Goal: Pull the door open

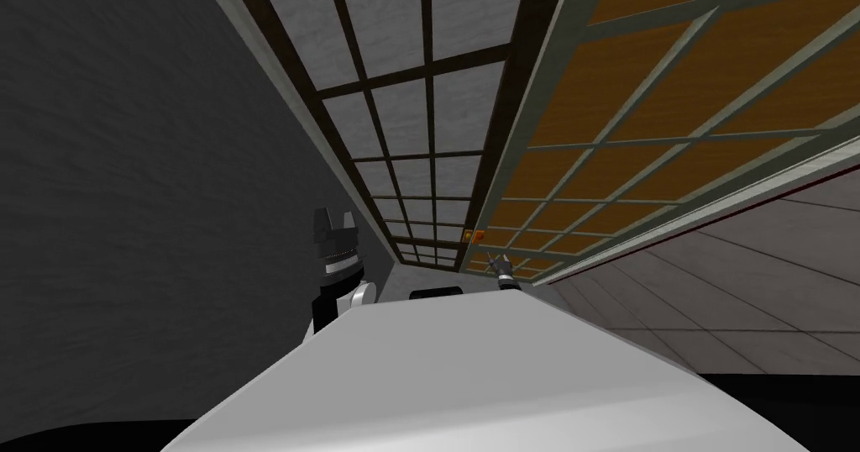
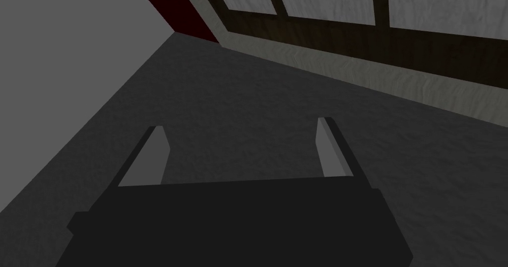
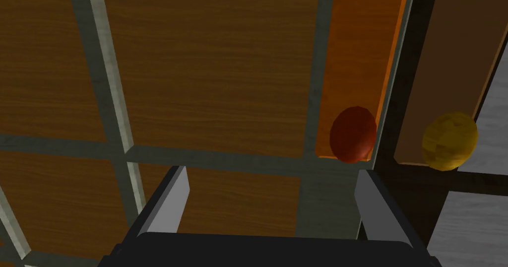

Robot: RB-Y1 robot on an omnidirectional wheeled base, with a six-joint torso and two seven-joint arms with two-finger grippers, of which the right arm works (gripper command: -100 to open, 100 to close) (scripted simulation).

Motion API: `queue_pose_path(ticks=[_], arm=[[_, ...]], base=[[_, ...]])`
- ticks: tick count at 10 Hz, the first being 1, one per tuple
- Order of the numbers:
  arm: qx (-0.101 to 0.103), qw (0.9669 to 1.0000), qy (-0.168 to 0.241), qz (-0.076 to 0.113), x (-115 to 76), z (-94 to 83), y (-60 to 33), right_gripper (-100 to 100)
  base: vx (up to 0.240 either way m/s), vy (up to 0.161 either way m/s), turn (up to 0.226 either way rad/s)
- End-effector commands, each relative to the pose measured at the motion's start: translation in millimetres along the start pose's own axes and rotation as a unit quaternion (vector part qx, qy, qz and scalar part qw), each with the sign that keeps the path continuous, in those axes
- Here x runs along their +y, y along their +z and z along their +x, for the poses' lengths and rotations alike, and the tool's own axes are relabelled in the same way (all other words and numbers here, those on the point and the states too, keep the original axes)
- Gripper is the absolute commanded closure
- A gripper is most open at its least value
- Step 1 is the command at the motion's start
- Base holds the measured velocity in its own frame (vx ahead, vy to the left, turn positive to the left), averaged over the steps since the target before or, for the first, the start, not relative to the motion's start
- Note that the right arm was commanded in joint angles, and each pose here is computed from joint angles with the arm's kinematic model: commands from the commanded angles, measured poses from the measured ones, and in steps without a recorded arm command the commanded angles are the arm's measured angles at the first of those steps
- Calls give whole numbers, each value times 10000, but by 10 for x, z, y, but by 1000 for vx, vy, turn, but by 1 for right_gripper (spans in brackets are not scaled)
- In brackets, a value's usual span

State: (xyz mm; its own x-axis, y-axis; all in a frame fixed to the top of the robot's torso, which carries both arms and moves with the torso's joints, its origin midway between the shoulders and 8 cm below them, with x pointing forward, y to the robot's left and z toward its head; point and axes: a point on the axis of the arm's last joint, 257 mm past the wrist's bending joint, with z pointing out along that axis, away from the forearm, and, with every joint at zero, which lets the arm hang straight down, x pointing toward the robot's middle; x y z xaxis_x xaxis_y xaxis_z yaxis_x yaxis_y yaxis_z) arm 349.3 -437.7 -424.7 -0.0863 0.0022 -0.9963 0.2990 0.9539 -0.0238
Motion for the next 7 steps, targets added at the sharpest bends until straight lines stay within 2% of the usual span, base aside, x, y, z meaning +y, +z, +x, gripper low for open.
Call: queue_pose_path(ticks=[1,4,5,6,7], arm=[[-124,9999,46,-90,117,-84,96,-100],[-372,9989,136,-269,370,-291,302,-100],[-319,9992,120,-231,307,-226,250,-100],[-319,9992,120,-231,307,-226,250,100],[-319,9992,120,-231,307,-226,250,100]], base=[[178,-27,70],[189,-18,89],[84,-7,25],[-9,3,-12],[-36,22,30]])
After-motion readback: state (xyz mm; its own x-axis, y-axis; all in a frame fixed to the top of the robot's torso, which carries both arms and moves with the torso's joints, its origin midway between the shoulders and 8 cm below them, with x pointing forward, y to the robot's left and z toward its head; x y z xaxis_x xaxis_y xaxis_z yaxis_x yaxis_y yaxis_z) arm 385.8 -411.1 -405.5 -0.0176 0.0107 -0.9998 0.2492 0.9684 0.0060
